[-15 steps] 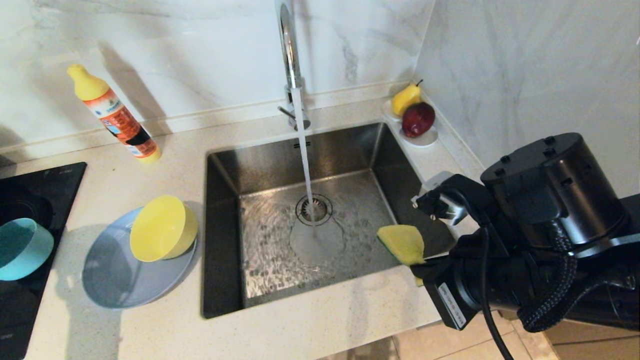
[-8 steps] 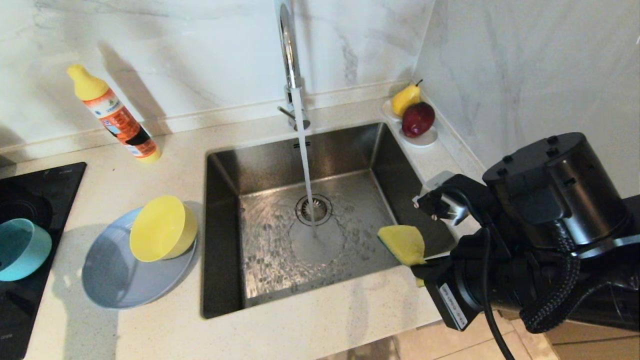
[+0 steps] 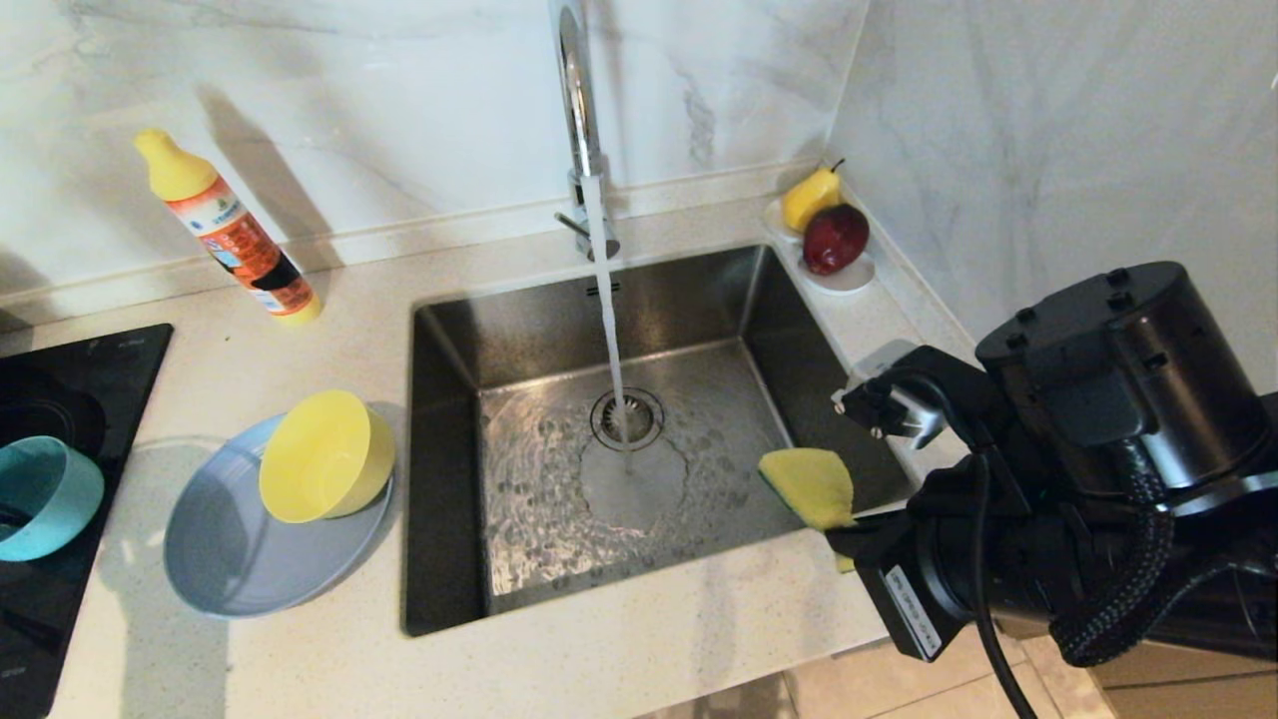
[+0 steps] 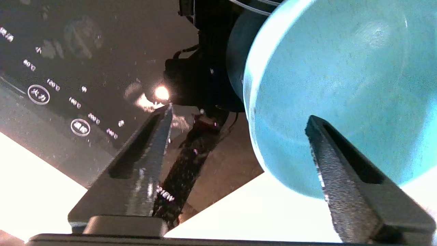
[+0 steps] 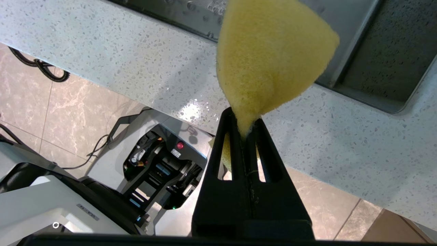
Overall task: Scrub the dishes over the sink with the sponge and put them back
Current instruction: Place the bowl on the table, then wash the bowl
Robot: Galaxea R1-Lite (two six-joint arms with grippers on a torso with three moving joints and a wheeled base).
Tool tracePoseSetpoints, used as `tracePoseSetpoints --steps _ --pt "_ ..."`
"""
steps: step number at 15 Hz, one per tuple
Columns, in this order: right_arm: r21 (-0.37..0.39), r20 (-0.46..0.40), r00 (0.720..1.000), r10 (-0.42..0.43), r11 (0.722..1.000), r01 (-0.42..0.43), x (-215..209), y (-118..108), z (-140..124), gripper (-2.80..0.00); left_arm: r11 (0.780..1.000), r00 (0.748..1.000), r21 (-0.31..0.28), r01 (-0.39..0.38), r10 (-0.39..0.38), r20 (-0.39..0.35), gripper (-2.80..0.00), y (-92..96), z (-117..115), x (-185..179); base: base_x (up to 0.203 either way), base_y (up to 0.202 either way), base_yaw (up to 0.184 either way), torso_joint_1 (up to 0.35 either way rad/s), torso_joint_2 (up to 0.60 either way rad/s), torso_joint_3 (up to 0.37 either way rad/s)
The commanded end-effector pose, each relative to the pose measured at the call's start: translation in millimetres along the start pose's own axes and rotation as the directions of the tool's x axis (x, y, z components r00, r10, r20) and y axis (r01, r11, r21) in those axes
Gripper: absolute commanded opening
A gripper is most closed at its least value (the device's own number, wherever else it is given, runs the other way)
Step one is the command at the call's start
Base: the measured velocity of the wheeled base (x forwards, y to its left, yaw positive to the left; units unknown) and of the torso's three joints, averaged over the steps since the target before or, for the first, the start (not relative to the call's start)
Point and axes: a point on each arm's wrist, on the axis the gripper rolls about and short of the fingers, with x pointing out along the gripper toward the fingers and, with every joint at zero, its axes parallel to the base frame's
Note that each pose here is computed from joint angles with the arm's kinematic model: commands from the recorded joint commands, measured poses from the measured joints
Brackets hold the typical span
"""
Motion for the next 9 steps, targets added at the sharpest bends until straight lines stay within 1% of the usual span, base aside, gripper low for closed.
tracePoseSetpoints --steps 1,4,6,7,9 --pt "0.001 0.002 1.000 -0.001 1.000 0.001 -1 0 0 -2.80 1.000 1.000 -0.013 -0.006 0.006 -0.018 0.00 2.4 2 8 0.000 0.000 0.000 0.000 0.00 0.000" --pt "0.000 0.001 1.000 -0.001 1.000 0.001 0 0 0 -2.80 0.999 0.999 -0.041 -0.020 0.018 -0.042 0.00 6.3 2 19 0.000 0.000 0.000 0.000 0.00 0.000" --pt "-0.001 -0.001 1.000 -0.002 1.000 0.002 0 0 0 -2.80 0.999 0.999 -0.046 -0.021 0.019 -0.041 0.00 6.7 3 20 0.000 0.000 0.000 0.000 0.00 0.000" --pt "-0.001 -0.002 1.000 -0.001 1.000 0.001 1 0 0 -2.80 0.999 0.999 -0.050 -0.018 0.016 -0.035 -2.80 5.7 5 19 0.000 0.000 0.000 0.000 0.00 0.000" --pt "-0.001 -0.002 1.000 -0.001 1.000 0.001 1 0 0 -2.80 0.998 0.999 -0.058 -0.017 0.015 -0.031 -2.80 5.3 6 19 0.000 0.000 0.000 0.000 0.00 0.000"
